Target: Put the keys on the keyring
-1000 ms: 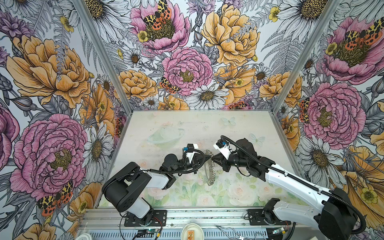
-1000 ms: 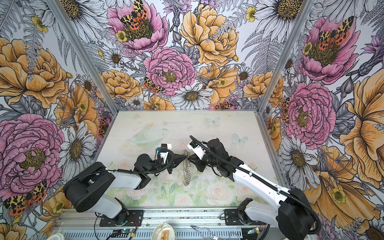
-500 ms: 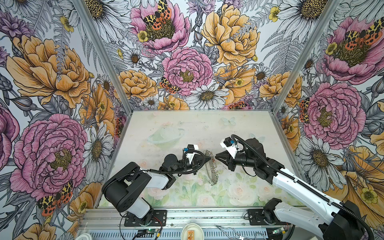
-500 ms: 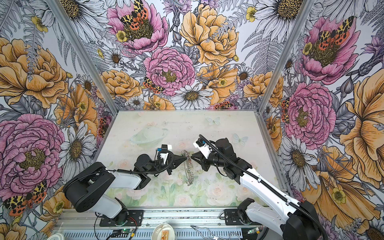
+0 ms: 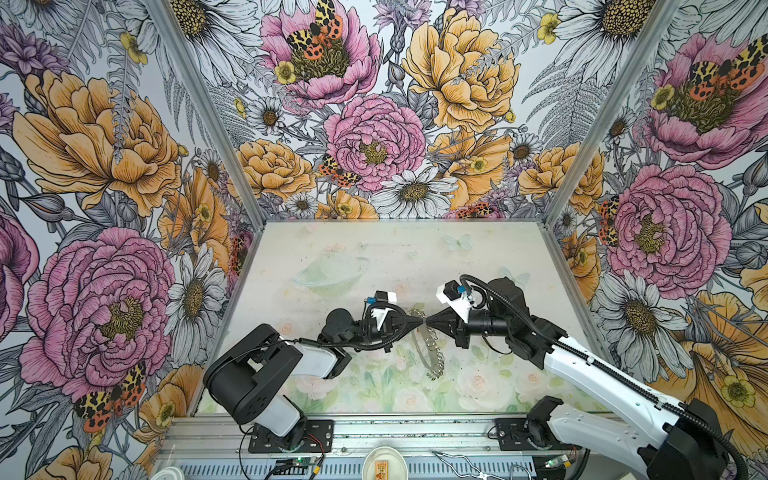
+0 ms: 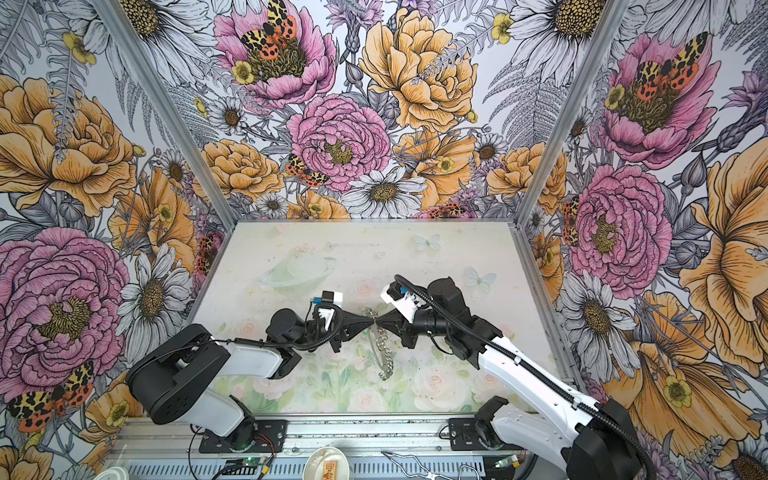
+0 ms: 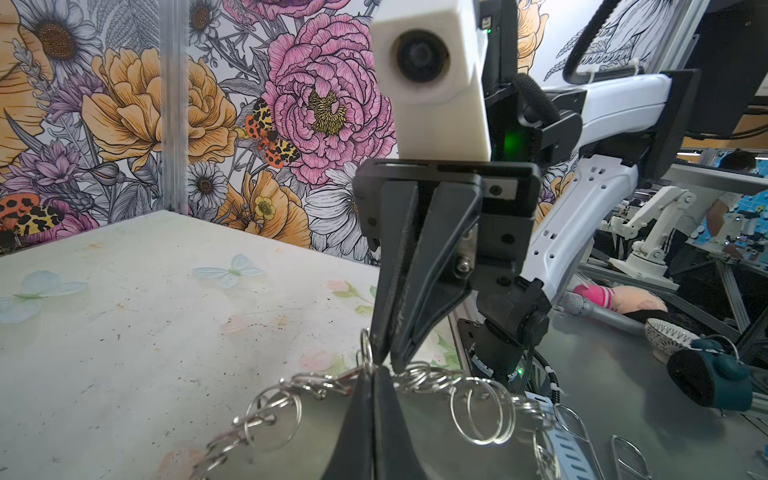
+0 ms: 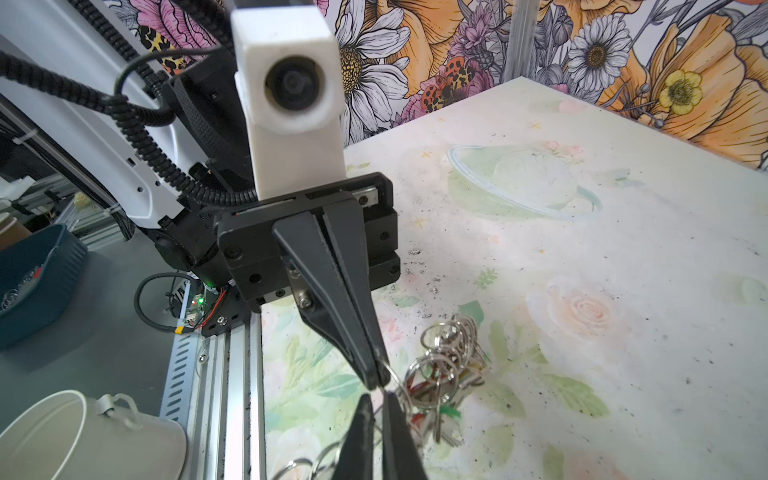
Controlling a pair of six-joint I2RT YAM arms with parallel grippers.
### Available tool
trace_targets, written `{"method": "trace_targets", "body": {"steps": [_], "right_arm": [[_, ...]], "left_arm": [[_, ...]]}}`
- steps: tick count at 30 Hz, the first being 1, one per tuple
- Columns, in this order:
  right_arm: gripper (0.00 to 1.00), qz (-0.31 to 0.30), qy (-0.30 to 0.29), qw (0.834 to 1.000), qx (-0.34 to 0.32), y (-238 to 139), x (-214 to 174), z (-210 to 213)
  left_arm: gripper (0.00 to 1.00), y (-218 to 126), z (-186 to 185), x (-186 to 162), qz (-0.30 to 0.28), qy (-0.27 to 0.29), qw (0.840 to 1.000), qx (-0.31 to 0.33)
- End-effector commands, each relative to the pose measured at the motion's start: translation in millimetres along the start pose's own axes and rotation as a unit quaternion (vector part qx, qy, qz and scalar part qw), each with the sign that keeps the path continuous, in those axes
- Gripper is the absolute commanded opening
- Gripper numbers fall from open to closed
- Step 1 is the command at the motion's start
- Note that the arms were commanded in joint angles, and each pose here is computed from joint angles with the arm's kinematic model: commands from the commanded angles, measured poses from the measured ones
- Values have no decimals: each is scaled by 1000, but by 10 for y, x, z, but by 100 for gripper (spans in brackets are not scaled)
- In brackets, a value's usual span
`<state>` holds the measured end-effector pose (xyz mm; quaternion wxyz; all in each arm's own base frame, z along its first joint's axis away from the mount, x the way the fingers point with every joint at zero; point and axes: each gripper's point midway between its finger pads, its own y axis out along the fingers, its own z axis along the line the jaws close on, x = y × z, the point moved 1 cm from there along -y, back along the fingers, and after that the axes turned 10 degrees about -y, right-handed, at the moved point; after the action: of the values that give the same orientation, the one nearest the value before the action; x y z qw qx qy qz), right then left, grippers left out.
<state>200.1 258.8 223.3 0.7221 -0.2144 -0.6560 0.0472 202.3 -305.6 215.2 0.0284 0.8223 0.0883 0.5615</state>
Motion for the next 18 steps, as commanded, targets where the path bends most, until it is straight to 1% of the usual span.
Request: {"method": "trace_targets", "body": {"steps": [1,2,7,8,12,16,18], "right_arm": [[2,-18,-18,1000,9,-16,159,21],[0,-19,-18,1000,12,-17,161,32],[0,-18,-18,1000,8,-19,168,19],[1,-20,-19,1000,5,-29,181,20],[13,-29,-25,999,-21,-127,227,-29],[17,-31,-26,999,-33,-166,243,-62],[18,-28,-22,999,-28,-142,227,-68]], "left_arm": [[0,-6,-108,174,-23,27,999,-27],[0,-8,-103,171,-22,26,999,-27],[0,-15,-108,166,-21,27,999,-28],[0,-22,-100,173,-21,28,999,-27],[0,-61,-83,178,-21,28,999,-24],[0,-82,-88,171,-16,25,999,-28],[0,-81,-105,166,-14,24,999,-33]]}}
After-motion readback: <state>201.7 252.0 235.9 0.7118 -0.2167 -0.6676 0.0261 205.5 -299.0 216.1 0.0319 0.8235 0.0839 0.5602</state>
